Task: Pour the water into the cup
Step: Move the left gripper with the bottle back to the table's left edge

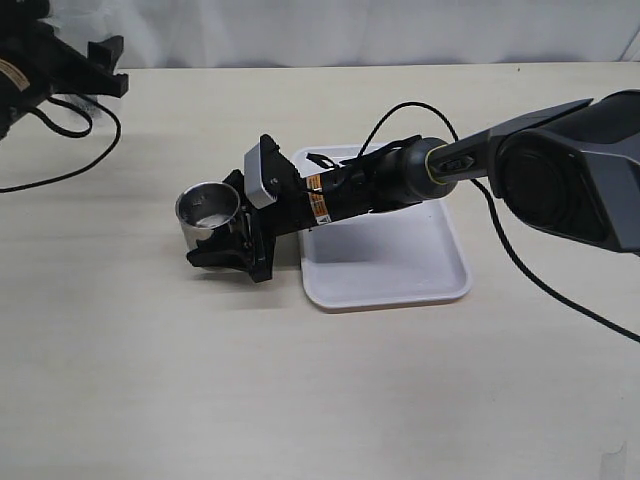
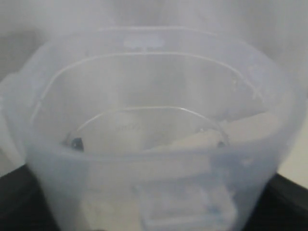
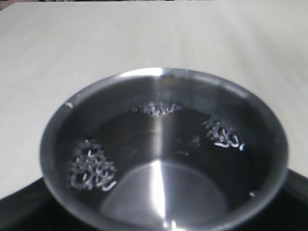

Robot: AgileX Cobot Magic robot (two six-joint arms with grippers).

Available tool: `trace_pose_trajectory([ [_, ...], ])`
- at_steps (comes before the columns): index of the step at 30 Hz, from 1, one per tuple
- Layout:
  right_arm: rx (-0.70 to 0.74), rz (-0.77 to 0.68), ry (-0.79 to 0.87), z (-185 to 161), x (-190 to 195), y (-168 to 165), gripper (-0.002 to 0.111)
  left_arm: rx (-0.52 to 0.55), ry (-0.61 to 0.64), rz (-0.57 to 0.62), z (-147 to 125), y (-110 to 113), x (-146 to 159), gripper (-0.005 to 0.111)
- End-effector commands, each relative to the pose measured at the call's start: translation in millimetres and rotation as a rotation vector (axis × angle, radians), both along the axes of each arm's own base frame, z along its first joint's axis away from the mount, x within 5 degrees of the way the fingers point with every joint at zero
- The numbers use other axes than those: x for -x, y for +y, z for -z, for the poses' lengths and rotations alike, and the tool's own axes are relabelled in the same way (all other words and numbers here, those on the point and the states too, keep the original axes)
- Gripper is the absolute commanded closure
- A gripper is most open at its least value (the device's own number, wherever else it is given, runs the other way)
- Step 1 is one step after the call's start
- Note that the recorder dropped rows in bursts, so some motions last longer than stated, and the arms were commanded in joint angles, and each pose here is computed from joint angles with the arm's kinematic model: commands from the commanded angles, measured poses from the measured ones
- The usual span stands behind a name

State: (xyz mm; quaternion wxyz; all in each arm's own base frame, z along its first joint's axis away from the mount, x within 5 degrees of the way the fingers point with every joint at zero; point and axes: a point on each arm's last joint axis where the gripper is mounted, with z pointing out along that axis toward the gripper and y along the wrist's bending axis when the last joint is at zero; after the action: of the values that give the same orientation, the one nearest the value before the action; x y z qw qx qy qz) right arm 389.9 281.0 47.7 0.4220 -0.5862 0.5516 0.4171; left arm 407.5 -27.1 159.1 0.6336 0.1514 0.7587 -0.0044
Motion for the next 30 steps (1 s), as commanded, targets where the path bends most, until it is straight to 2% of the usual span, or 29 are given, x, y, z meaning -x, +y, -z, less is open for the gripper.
trace_pose_trajectory([
  [1, -0.017, 0.003, 0.004, -2.5, -1.3, -1.2, 0.104, 0.079, -0.025, -0.056, 13.4, 1.9, -5.1, 0.107],
  [4, -0.017, 0.003, 0.004, -2.5, -1.3, -1.2, 0.104, 0.096, -0.033, -0.055, 20.2, 1.7, -6.0, 0.107],
  [14, -0.017, 0.003, 0.004, -2.5, -1.3, -1.2, 0.104, 0.261, -0.022, -0.103, 26.5, 14.6, -7.3, 0.107],
  [21, -0.017, 0.003, 0.004, -2.5, -1.3, -1.2, 0.104, 0.260, -0.026, -0.097, 37.3, 15.5, -7.8, 0.107],
  [26, -0.017, 0.003, 0.004, -2.5, -1.3, -1.2, 0.104, 0.185, -0.050, -0.033, 39.4, 11.1, -7.3, 0.107],
  [30, -0.017, 0.003, 0.004, -2.5, -1.3, -1.2, 0.104, 0.183, -0.054, -0.025, 39.6, 10.5, -7.2, 0.107],
])
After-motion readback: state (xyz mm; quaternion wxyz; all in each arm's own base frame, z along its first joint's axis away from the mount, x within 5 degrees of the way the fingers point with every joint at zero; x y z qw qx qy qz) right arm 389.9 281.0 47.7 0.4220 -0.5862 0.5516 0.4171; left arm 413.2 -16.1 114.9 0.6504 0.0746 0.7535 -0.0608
